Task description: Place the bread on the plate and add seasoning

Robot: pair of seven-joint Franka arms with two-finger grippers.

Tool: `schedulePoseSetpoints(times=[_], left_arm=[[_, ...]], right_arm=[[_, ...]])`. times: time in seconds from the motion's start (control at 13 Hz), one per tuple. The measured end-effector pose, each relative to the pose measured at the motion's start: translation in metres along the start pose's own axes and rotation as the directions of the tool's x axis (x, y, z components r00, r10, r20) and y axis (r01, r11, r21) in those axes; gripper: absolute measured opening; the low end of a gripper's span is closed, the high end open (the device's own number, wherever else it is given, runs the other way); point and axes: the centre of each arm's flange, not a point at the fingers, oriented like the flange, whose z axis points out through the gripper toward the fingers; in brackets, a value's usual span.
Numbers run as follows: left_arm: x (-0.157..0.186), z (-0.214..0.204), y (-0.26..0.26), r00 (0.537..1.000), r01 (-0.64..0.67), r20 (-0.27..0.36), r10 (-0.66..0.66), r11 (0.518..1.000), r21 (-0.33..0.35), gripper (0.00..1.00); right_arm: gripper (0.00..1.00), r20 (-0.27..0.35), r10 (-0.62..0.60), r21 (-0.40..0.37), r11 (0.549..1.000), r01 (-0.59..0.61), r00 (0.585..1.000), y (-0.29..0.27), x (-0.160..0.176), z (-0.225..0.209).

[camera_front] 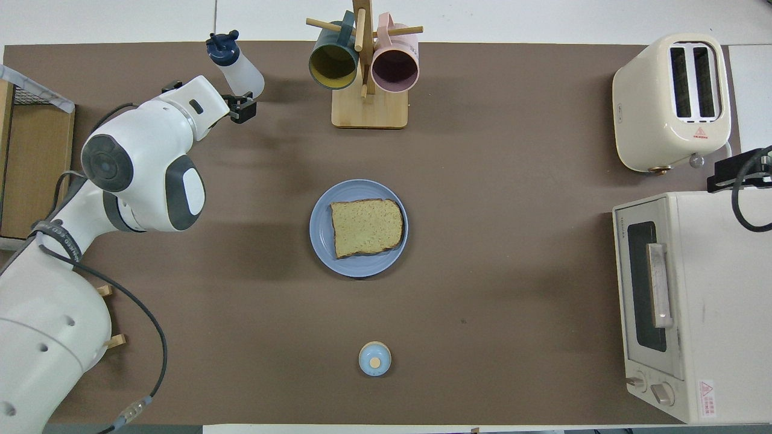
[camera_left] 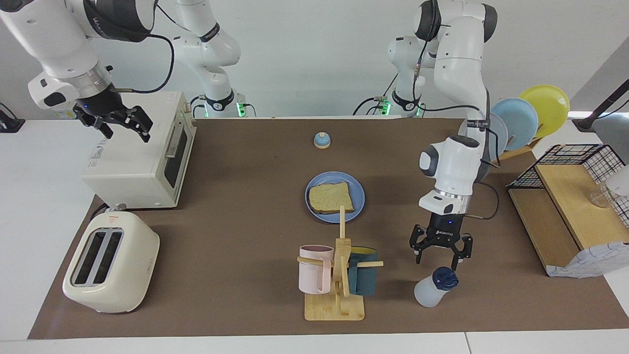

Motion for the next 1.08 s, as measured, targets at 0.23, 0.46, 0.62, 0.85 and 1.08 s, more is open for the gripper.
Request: schedulePoseSetpoints(times=[0.23,0.46,0.62,0.85,1.08], left_arm=[[0.008,-0.057,0.026,0.993,-0.004,0.118,0.011,0.998,-0.061,1.0],[0.028,-0.124,0.043,0.968,0.015,0.252,0.014,0.993,-0.113,1.0],[0.047,-0.174,0.041,0.943,0.02,0.331,0.026,0.991,-0.136,1.0],[0.071,-0.226,0.033,0.91,0.01,0.412,0.051,0.989,-0.145,1.0],[0.08,-0.259,0.025,0.898,0.002,0.437,0.056,0.991,-0.131,1.0]], right_arm=[[1.0,0.0,0.0,0.0,1.0,0.0,1.0,0.0,0.0,0.0],[1.0,0.0,0.0,0.0,1.0,0.0,1.0,0.0,0.0,0.0],[1.0,0.0,0.0,0.0,1.0,0.0,1.0,0.0,0.0,0.0],[1.0,0.0,0.0,0.0,1.0,0.0,1.0,0.0,0.0,0.0],[1.0,0.0,0.0,0.0,1.0,0.0,1.0,0.0,0.0,0.0]])
